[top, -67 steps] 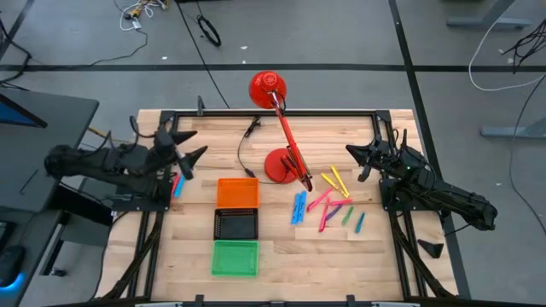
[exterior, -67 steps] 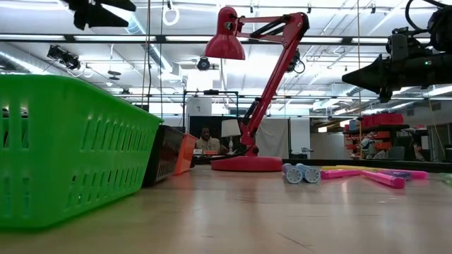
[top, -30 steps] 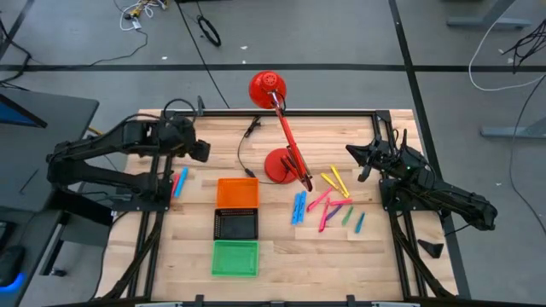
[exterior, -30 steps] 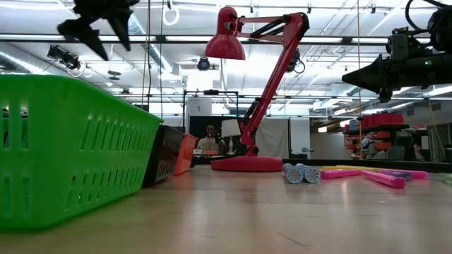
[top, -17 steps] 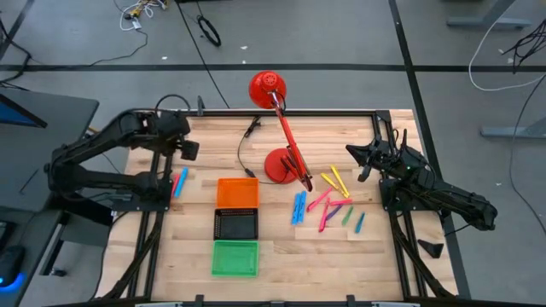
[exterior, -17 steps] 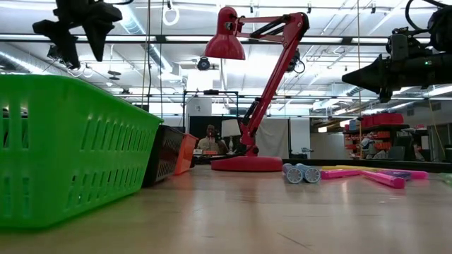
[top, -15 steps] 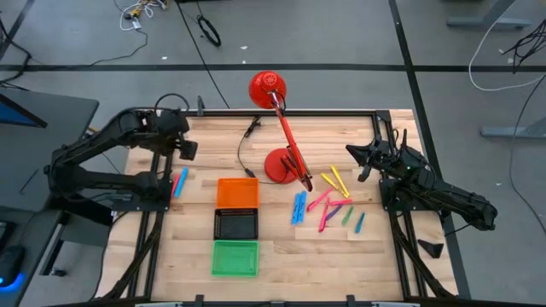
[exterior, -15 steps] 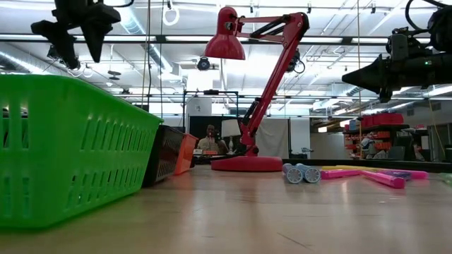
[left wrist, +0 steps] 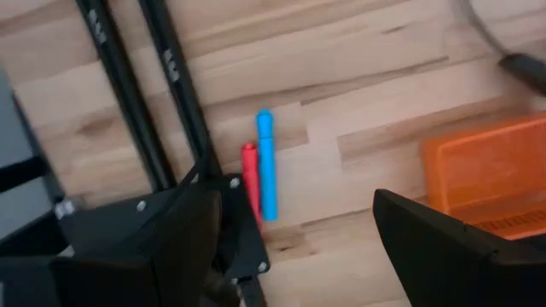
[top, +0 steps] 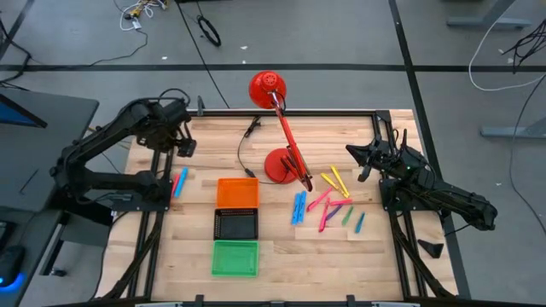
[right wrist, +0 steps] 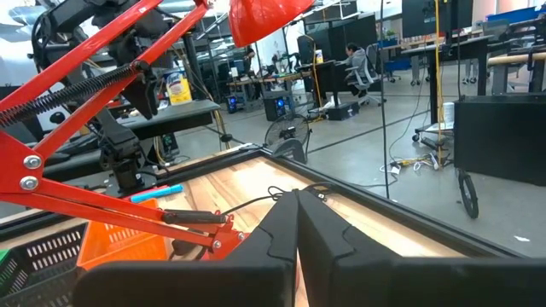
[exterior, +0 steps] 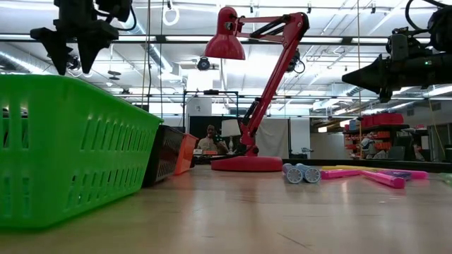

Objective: Pick & Place Markers
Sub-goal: Put the left blue highlighter into the green bin

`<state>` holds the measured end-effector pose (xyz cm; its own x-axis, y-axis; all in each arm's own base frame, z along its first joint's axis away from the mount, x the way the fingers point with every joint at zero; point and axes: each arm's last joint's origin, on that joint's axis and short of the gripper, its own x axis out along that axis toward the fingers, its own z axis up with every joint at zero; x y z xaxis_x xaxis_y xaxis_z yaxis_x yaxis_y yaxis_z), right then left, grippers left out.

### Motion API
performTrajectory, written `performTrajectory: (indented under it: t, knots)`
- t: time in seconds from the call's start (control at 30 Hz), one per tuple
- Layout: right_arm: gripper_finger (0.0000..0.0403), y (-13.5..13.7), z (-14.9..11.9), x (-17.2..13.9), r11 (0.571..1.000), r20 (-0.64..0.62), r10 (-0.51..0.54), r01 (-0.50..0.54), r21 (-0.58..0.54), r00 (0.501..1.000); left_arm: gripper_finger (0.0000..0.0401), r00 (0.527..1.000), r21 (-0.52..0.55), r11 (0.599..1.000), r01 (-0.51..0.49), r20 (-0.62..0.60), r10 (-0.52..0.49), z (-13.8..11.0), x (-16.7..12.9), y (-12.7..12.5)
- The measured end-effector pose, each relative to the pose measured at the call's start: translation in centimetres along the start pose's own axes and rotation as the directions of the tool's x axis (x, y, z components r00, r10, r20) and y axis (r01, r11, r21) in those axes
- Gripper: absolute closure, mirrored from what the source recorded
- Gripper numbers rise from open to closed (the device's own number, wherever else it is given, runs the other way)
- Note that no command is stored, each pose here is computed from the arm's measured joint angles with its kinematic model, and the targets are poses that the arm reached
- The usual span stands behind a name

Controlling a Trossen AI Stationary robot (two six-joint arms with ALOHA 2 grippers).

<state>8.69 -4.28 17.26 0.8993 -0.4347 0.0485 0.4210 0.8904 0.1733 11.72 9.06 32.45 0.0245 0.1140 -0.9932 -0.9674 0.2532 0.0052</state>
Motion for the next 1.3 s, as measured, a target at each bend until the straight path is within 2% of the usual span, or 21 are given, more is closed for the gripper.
performTrajectory:
  t: [0.67, 1.03, 1.3]
  knots:
    - [0.0392, 0.0, 0.0, 0.0, 1.0, 0.0, 0.0, 0.0, 0.0, 1.0, 0.0087, 1.0, -0.042, 0.999, -0.018, -0.01, 0.018, 1.2, 0.3, 1.7]
    - [0.0392, 0.0, 0.0, 0.0, 1.0, 0.0, 0.0, 0.0, 0.0, 1.0, 0.0087, 0.984, -0.129, 0.987, -0.096, -0.159, 0.075, 0.4, 4.0, 1.9]
    - [0.0392, 0.0, 0.0, 0.0, 1.0, 0.0, 0.0, 0.0, 0.0, 1.0, 0.0087, 0.974, -0.102, 0.988, -0.113, -0.206, 0.09, 0.3, 6.2, 1.8]
